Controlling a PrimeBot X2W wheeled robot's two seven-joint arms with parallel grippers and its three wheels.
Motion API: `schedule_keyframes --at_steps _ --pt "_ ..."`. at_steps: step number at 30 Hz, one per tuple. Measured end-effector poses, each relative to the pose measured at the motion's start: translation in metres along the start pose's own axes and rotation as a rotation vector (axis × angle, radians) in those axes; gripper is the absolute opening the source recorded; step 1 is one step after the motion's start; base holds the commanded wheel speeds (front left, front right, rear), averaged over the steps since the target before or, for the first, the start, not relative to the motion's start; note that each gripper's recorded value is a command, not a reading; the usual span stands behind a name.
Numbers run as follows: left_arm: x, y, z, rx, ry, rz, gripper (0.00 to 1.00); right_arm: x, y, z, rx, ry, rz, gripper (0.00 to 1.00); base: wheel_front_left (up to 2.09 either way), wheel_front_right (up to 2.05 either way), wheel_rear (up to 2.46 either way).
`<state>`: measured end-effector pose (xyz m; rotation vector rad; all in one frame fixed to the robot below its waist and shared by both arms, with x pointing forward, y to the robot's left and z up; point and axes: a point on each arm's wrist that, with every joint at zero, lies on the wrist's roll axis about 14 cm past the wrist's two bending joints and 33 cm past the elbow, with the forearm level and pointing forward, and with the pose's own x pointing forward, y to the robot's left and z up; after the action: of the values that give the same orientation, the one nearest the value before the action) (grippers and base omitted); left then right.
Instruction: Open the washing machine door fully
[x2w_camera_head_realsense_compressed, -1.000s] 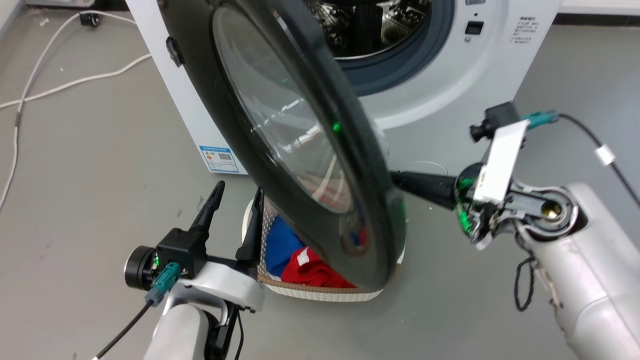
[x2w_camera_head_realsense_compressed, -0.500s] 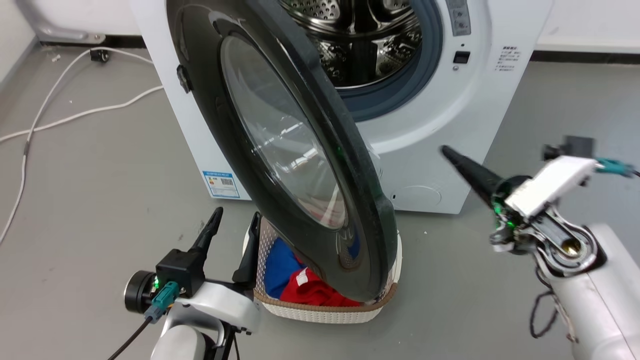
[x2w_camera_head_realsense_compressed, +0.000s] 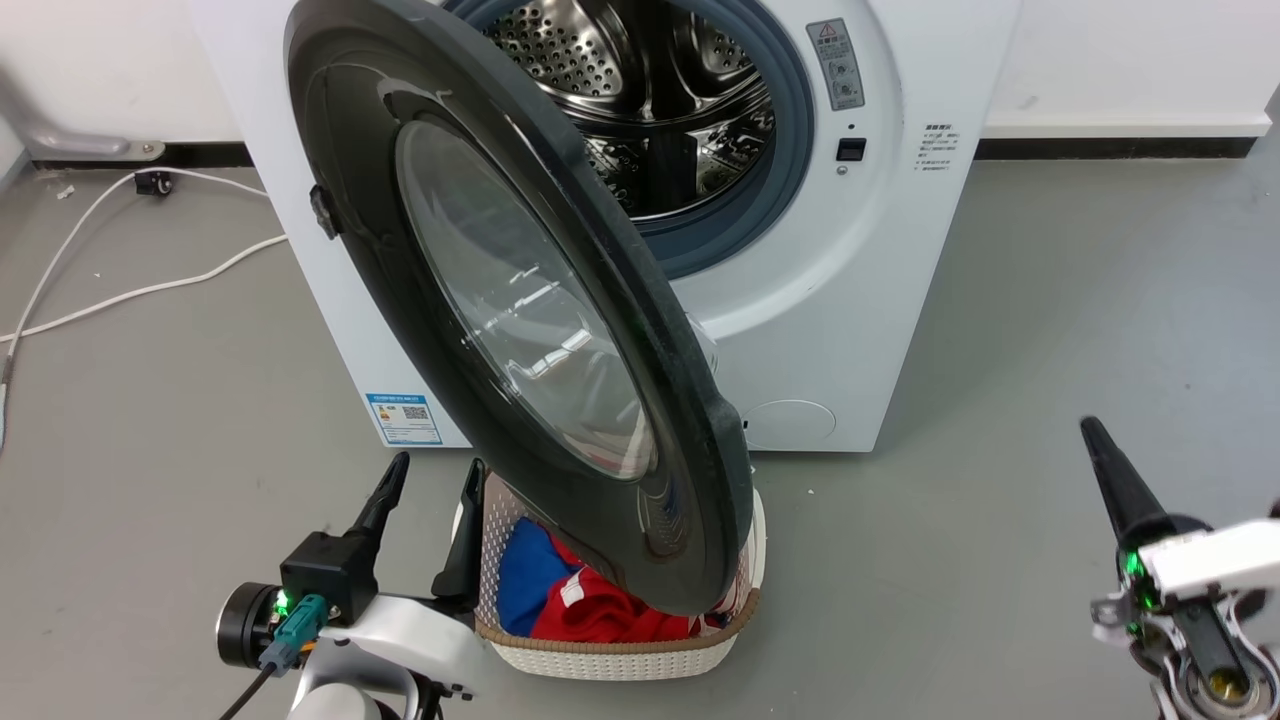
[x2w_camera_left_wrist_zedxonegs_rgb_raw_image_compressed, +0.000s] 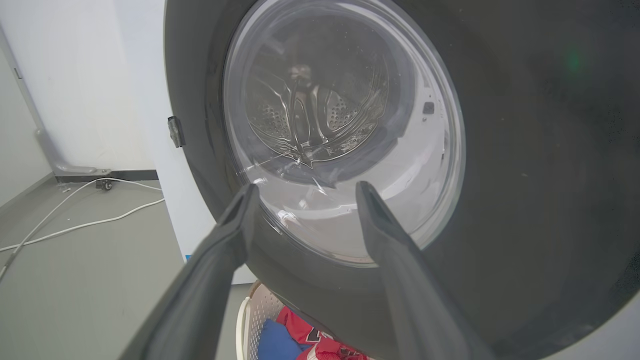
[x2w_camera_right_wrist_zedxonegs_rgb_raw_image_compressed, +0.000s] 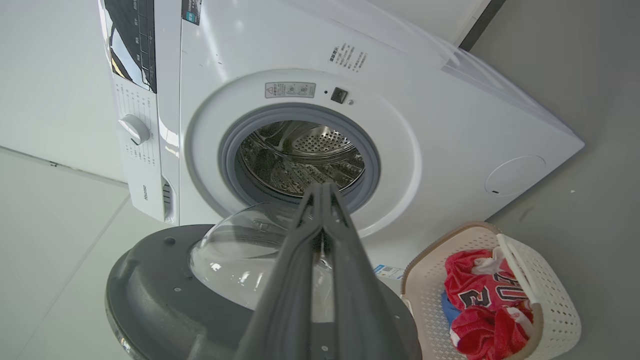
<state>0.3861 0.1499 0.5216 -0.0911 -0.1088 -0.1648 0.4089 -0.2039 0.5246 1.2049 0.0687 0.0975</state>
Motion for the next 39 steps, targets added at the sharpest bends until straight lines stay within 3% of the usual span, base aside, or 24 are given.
schedule_keyframes --at_steps 1,2,8,13,19,27,39 --pt "0.000 -0.001 0.000 0.000 0.000 -0.003 1.00 -0.005 -0.005 0.004 -0.024 -0.023 -0.012 0.73 0.00 0.00 0.00" --pt "0.001 -0.001 0.000 0.001 0.000 -0.004 1.00 -0.010 -0.009 0.007 -0.053 -0.042 -0.023 1.00 0.00 0.00 0.00" --pt "-0.001 -0.001 -0.004 -0.003 0.016 -0.001 1.00 -0.026 -0.011 0.025 -0.336 -0.147 -0.021 1.00 0.00 0.00 0.00" --pt "-0.002 -0.002 -0.004 -0.005 0.020 -0.002 1.00 -0.028 0.001 0.036 -0.725 -0.176 0.022 1.00 0.00 0.00 0.00" --pt "-0.002 0.003 -0.001 0.005 0.012 0.016 1.00 -0.024 0.026 0.024 -0.989 -0.179 0.072 1.00 0.00 0.00 0.00" --pt "-0.003 0.009 -0.001 0.018 0.013 0.030 1.00 -0.032 0.015 -0.022 -1.091 -0.053 0.031 1.00 0.00 0.00 0.00" --pt "-0.003 0.007 -0.002 0.028 0.020 0.021 1.00 -0.036 0.010 -0.024 -1.125 -0.054 0.004 1.00 0.00 0.00 0.00"
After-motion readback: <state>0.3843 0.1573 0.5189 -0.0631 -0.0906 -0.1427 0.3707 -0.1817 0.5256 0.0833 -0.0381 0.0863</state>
